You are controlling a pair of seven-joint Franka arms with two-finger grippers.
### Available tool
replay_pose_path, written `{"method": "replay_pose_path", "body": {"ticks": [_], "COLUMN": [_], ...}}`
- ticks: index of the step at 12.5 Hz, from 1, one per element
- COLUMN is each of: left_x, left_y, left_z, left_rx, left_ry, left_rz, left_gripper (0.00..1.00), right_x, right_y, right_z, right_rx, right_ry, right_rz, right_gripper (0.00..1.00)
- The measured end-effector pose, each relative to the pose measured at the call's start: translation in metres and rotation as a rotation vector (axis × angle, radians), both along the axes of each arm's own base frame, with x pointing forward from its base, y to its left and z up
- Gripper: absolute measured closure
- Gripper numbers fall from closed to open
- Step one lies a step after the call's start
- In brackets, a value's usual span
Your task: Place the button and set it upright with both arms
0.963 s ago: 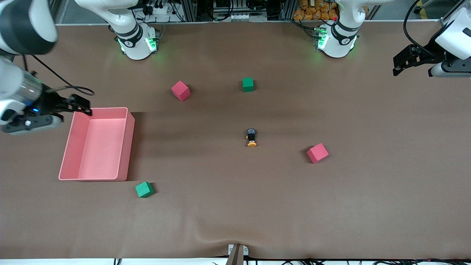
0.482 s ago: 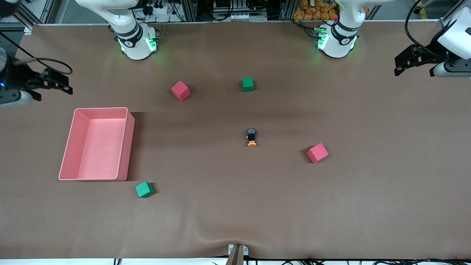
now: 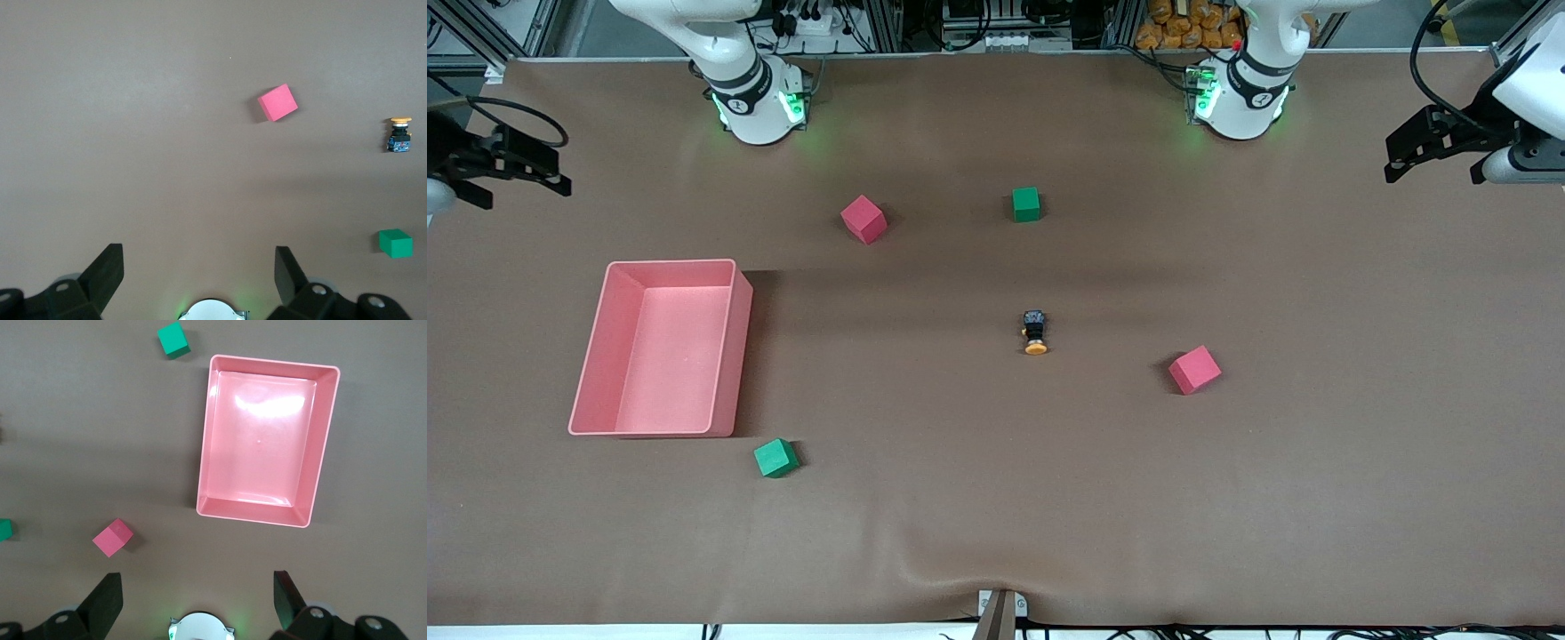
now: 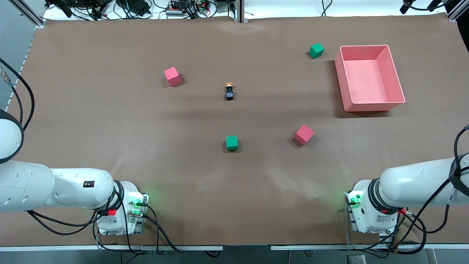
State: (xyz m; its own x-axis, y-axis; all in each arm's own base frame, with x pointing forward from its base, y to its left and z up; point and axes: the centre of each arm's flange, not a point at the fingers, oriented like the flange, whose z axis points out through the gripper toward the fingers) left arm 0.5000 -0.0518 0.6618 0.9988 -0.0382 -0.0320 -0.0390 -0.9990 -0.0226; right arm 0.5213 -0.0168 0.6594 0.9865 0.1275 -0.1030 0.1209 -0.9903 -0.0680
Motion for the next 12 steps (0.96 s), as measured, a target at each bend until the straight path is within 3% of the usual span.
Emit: {"method": "replay_pose_path", "body": {"ticks": [4, 12], "left_x": [0.0000, -0.0001], "left_y": [0.0000, 0.0000], "left_z": [0.0005, 0.0031], "left_rx": [0.000, -0.001], "left_ry": [-0.001, -0.007], "left_rz": [0.000, 0.000], "left_gripper": [0.00, 0.00], "right_x": [-0.0068, -0.0058], "right_y": [-0.0069, -0.0054], "right_z": [0.0015, 0.0046], "right_rx": [-0.009, -0.056], "right_ry": [0.047, 0.037], "right_rz": [-0.098, -0.194], "right_gripper": [0.00, 0.00]}}
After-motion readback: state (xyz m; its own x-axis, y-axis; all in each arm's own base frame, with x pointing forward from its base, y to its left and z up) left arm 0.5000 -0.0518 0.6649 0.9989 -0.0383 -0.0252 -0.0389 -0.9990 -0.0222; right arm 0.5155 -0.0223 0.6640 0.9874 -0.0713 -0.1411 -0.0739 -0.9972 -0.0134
